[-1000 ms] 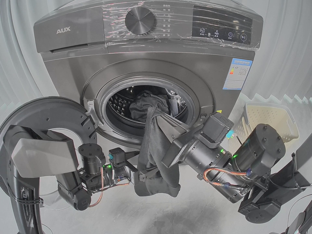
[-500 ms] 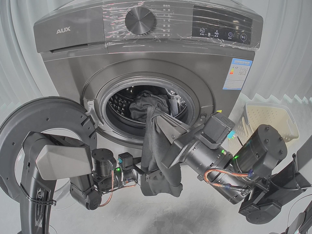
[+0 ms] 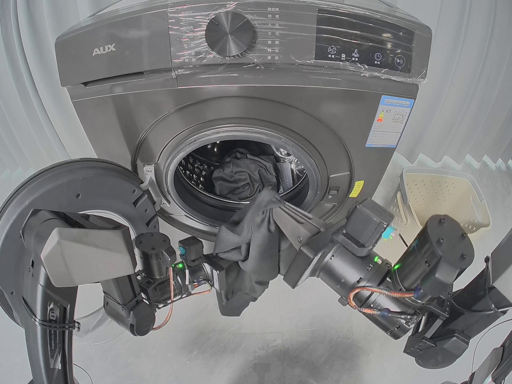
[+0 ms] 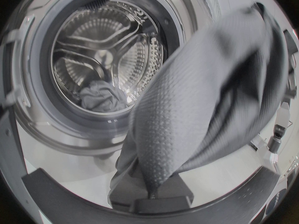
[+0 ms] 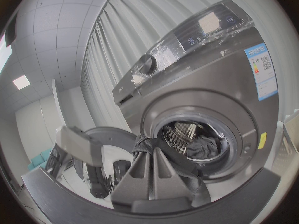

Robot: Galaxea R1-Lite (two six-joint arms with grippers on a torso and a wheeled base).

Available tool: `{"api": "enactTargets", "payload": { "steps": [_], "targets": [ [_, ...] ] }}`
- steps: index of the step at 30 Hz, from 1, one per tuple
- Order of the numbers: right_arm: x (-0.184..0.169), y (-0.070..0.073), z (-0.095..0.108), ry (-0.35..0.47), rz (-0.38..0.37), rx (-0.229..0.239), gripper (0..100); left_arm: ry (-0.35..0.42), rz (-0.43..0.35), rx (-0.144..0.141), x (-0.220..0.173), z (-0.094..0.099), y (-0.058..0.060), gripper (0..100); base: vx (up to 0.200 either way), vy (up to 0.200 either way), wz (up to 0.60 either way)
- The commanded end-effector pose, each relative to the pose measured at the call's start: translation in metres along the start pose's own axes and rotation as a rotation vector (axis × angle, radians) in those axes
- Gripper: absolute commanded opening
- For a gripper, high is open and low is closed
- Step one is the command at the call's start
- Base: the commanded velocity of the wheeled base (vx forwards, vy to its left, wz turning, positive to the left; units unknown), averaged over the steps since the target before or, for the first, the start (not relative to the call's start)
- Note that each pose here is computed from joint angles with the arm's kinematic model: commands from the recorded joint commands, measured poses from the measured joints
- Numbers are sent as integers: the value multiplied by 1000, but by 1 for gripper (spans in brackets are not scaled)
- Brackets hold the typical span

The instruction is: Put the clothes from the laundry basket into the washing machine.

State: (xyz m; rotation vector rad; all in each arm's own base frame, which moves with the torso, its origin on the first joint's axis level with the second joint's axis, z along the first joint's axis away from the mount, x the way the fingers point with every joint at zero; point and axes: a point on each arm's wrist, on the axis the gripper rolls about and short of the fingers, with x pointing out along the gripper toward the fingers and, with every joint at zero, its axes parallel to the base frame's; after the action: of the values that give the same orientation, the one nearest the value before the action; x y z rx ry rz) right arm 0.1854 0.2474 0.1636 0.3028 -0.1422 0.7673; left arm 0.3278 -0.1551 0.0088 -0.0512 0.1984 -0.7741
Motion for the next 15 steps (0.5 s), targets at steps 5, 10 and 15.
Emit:
{"api": "enactTargets", "payload": {
  "steps": [5,10,15],
  "targets": [
    [-35,-15,-29,179,-43,-36,0,-146,46,49,-38,63,-9,0,0,0,0],
    [-35,-20,-42,231,-66,-47,0,-203,34,68,-55,85,-20,0,0,0,0],
    [-33,-25,-58,277,-83,-53,0,-260,31,83,-71,104,-27,0,0,0,0]
  ]
}}
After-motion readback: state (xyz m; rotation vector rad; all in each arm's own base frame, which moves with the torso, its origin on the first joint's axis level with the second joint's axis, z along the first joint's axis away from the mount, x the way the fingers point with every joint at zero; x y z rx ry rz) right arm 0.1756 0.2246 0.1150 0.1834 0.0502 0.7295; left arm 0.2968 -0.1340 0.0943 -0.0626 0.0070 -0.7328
